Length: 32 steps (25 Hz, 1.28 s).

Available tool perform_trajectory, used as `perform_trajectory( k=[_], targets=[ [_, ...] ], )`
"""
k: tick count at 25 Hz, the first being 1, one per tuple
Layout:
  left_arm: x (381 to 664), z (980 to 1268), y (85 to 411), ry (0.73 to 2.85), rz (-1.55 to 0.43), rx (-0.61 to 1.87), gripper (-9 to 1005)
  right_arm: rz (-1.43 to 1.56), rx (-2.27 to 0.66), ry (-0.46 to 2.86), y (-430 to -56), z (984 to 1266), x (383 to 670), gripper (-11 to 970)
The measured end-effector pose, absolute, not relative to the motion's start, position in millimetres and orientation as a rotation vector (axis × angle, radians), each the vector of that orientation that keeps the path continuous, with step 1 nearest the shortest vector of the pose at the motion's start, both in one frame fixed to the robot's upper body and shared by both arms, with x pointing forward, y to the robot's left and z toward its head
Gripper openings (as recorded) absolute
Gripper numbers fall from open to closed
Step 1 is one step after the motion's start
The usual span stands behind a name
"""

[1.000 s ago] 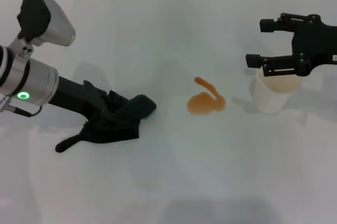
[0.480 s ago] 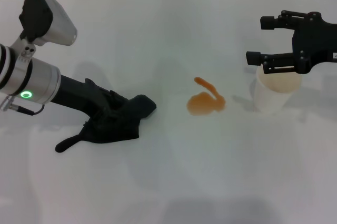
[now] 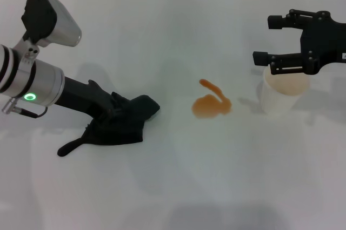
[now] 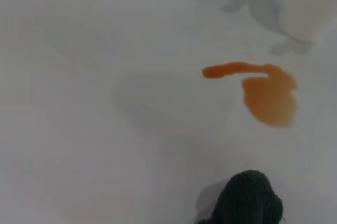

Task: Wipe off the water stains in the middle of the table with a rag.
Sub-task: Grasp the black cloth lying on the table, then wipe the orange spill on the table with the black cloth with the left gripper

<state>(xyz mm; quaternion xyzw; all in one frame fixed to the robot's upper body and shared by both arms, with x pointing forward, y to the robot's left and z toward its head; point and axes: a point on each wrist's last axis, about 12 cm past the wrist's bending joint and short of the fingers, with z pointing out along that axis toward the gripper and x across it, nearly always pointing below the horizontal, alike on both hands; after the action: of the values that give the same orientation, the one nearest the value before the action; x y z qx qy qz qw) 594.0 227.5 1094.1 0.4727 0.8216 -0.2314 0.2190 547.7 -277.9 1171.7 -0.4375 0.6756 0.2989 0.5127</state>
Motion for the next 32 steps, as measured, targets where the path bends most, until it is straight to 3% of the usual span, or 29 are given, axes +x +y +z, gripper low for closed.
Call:
perform_trajectory(
  k=[2,14,26,32],
  targets=[
    [594.0,1094.0,227.1,2.273,-0.643,1.306,96,0.719,-1.052,1.624,-277.9,1171.9,547.7,870],
    [607.5,1102.0,219.7,2.198,-0.607,1.252,68,0.724,-1.048,1.615,-278.0,1171.9,547.2,869],
    [636.7,1109.9,165.7,2.029,-0.606,1.294,68,0.725,-1.033,1.61,-280.0,1171.8,546.2,869],
    [642.1,1112.9,154.1,1.981,-0.615,1.247,68,0.713,-1.024,1.606,-284.7,1173.3,545.4,869]
  ],
)
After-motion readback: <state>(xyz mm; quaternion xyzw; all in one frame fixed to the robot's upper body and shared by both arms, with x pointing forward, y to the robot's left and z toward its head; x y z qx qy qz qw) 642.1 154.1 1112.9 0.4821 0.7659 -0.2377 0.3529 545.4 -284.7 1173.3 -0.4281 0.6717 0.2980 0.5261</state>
